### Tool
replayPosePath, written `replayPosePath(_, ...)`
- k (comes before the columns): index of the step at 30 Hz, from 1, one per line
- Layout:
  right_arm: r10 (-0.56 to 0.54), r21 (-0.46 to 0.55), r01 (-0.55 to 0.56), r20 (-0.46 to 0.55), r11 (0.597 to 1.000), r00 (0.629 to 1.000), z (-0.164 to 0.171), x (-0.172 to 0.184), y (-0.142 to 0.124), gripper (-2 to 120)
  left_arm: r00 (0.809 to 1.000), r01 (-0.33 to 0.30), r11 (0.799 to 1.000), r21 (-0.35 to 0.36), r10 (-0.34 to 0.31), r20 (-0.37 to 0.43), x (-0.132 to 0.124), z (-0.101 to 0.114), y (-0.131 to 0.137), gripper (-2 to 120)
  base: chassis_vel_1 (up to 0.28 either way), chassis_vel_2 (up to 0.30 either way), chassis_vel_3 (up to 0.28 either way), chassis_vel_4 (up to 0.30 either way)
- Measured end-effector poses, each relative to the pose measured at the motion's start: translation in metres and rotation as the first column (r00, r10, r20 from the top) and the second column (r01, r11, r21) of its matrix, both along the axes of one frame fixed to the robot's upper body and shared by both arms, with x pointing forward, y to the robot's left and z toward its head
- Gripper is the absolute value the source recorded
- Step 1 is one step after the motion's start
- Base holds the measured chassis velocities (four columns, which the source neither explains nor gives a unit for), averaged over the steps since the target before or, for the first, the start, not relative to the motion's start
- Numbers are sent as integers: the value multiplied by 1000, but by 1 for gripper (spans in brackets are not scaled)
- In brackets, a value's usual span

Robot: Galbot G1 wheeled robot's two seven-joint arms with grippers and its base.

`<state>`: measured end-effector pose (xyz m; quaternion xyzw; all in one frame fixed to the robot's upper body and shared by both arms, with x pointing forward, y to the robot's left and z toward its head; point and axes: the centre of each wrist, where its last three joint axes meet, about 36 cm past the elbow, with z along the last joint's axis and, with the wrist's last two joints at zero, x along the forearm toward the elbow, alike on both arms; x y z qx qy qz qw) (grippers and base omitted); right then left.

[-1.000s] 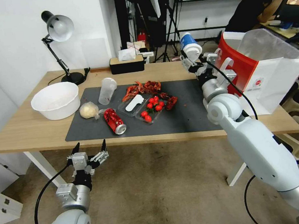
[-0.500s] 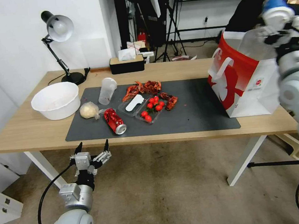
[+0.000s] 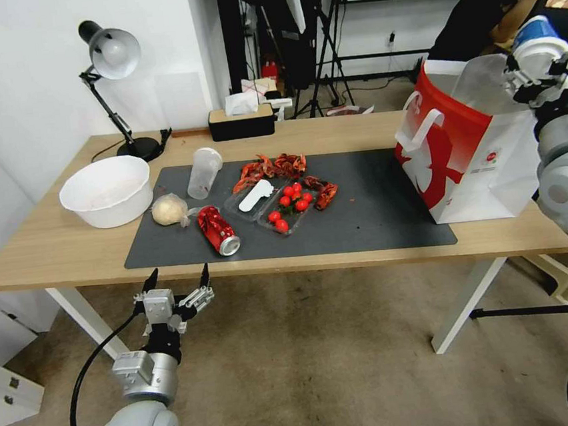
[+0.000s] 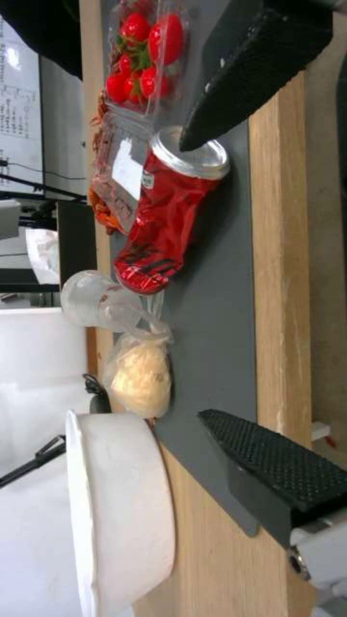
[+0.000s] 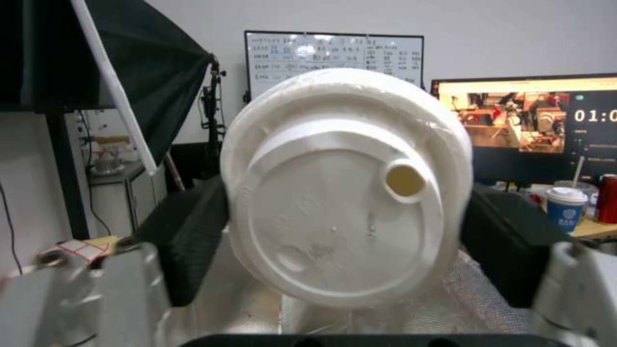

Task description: Pick up the trash from the table and place it into the takeout bag.

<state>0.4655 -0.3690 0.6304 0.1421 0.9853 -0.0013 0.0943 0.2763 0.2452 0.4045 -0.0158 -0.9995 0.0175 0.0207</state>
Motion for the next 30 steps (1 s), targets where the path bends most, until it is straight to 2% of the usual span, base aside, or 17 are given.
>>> replayPosePath(3,-5,-3,5,-1,1000,1000,2,-3,-2,93,1000,0,1000,0,0,4,-1,2,-1,100,0,0,0,0)
replayPosePath(6,-9,-4,9,-6,1000,1000,0,-6,-4,99,1000,0,1000,0,0,6,-1,3,-1,100,0,0,0,0)
replayPosePath(12,-13,9,13,-1,1000,1000,1,-7,-7,100,1000,1,1000,1,-1,4,-2,2,-3,100,0,0,0,0)
replayPosePath(17,78,68,-85,102,994,992,15,-12,-6,100,1000,3,1000,3,-3,5,-3,1,-5,100,0,0,0,0)
replayPosePath(19,156,84,-171,162,982,974,18,-16,-4,100,1000,4,1000,2,-4,4,-3,1,-6,100,0,0,0,0)
replayPosePath(20,156,84,-171,162,982,974,18,-16,-4,100,1000,4,1000,2,-4,4,-3,1,-6,100,0,0,0,0)
replayPosePath(21,220,96,-243,204,965,954,20,-21,0,100,1000,5,1000,2,-5,3,-2,0,-6,100,0,0,0,0)
replayPosePath(24,331,102,-364,245,926,911,15,-32,10,100,1000,6,1000,1,-6,2,-2,-1,-7,100,0,0,0,0)
replayPosePath(25,331,102,-364,245,926,911,15,-32,10,100,1000,6,1000,1,-6,2,-2,-1,-7,100,0,0,0,0)
replayPosePath(28,419,91,-452,250,887,873,-3,-46,22,100,1000,8,1000,3,-8,-1,-1,-3,-6,100,0,0,0,0)
replayPosePath(30,441,83,-472,248,878,863,-10,-51,26,100,1000,8,1000,4,-8,-2,-1,-4,-6,100,0,0,0,0)
